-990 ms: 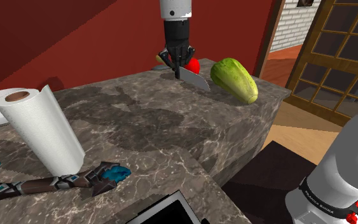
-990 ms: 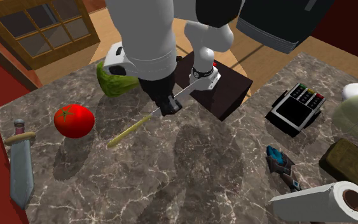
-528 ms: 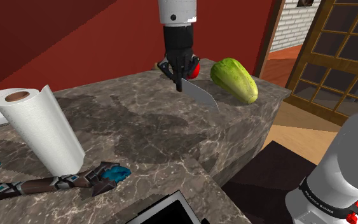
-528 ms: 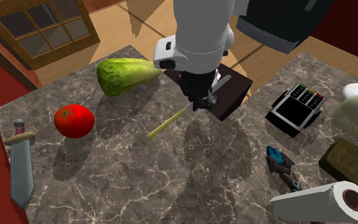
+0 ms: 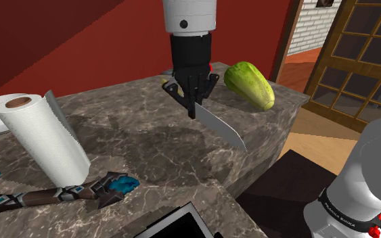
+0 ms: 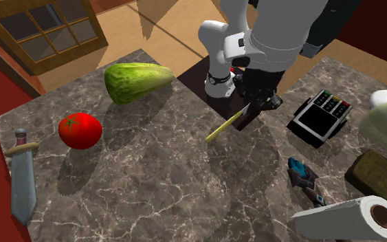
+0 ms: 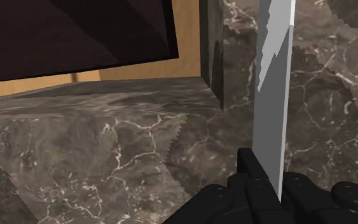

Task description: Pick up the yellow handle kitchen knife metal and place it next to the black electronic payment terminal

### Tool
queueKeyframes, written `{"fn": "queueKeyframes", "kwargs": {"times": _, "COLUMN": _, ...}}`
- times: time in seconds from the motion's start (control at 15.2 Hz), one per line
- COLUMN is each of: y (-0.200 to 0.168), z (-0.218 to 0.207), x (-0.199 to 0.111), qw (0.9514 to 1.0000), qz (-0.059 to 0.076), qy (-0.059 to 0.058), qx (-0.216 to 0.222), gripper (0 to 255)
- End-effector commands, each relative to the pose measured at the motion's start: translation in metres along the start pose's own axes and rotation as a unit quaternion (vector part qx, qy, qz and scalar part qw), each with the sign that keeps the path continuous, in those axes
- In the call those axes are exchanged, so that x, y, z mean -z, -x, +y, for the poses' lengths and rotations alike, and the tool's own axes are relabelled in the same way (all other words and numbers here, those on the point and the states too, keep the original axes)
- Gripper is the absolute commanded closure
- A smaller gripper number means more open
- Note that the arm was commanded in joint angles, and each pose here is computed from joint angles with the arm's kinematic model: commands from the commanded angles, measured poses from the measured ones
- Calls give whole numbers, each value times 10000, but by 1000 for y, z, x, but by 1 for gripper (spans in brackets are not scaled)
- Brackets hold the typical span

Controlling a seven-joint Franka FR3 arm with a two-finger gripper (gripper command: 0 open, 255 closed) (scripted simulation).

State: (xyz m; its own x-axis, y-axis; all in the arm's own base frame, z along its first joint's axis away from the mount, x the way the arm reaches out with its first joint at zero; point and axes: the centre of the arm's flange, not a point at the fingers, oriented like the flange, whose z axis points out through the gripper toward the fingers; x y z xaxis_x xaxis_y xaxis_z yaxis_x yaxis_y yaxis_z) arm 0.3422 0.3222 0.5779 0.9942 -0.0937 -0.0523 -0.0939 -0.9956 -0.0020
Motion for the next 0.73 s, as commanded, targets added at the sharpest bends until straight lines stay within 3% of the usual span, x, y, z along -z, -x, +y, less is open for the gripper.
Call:
{"fn": "queueKeyframes", "kwargs": {"times": 0.0, "y": 23, "z": -14, "x": -1, "qw": 10000, "qz": -1, "qy": 0, "qx": -6, "gripper": 255}}
{"fn": "queueKeyframes", "kwargs": {"times": 0.4, "y": 87, "z": -52, "x": -4, "qw": 10000, "qz": -1, "qy": 0, "qx": -6, "gripper": 255}}
{"fn": "queueKeyframes", "kwargs": {"times": 0.66, "y": 86, "z": -52, "x": -25, "qw": 10000, "qz": -1, "qy": 0, "qx": -6, "gripper": 255}}
